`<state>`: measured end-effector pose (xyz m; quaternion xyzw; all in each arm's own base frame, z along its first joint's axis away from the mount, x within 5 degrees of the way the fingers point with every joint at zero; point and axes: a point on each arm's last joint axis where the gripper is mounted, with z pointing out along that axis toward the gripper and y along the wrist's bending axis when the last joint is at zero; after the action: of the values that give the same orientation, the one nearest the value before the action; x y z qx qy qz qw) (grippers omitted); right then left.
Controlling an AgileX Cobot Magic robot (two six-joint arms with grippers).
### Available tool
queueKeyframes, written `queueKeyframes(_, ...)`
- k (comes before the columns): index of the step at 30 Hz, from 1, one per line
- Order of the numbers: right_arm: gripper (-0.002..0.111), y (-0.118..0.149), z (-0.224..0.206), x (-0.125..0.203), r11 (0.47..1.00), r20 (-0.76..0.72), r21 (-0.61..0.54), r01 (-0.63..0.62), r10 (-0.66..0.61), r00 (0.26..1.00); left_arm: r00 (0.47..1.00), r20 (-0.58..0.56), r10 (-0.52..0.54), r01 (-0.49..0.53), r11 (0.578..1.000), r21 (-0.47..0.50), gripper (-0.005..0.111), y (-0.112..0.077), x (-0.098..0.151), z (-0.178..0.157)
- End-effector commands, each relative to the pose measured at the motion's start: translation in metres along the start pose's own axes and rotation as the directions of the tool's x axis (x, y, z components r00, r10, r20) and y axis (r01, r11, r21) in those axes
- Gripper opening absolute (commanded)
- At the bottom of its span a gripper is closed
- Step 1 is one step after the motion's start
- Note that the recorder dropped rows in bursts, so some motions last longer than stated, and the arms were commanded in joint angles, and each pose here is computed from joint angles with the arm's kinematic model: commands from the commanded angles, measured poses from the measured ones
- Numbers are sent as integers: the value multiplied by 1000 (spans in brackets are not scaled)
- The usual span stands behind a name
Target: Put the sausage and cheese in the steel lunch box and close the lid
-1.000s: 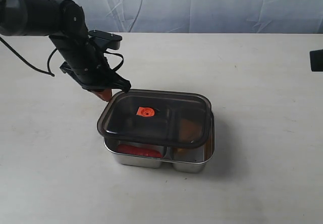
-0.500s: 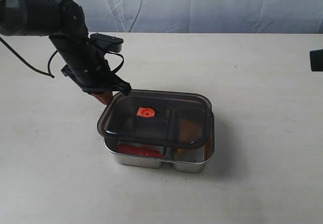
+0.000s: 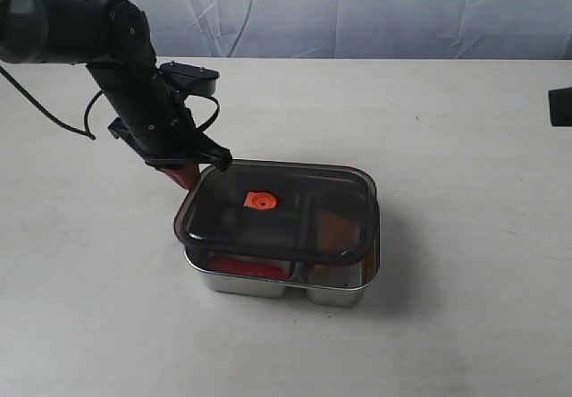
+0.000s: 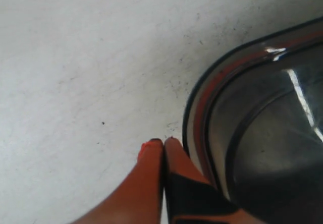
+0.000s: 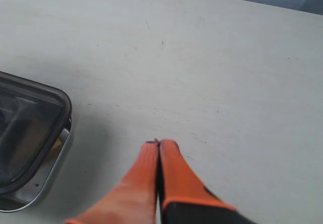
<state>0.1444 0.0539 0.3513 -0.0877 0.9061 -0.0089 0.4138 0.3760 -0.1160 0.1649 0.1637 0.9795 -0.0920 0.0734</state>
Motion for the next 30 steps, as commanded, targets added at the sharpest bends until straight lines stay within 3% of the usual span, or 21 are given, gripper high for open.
queueKeyframes(1,-1,0,1,0,1000,4,5,11,-11,1000,1000,-3,-8,8,1000,14,0,-1,-1,-1)
queueKeyframes(12,-1,-1,1,0,1000,8,11,16,-16,1000,999,40,2,-2,1000,12,0,-4,-1,-19)
queueKeyframes(30,-1,-1,1,0,1000,9,13,18,-18,1000,999,-37,1,1,997,74,0,-11,6,-20)
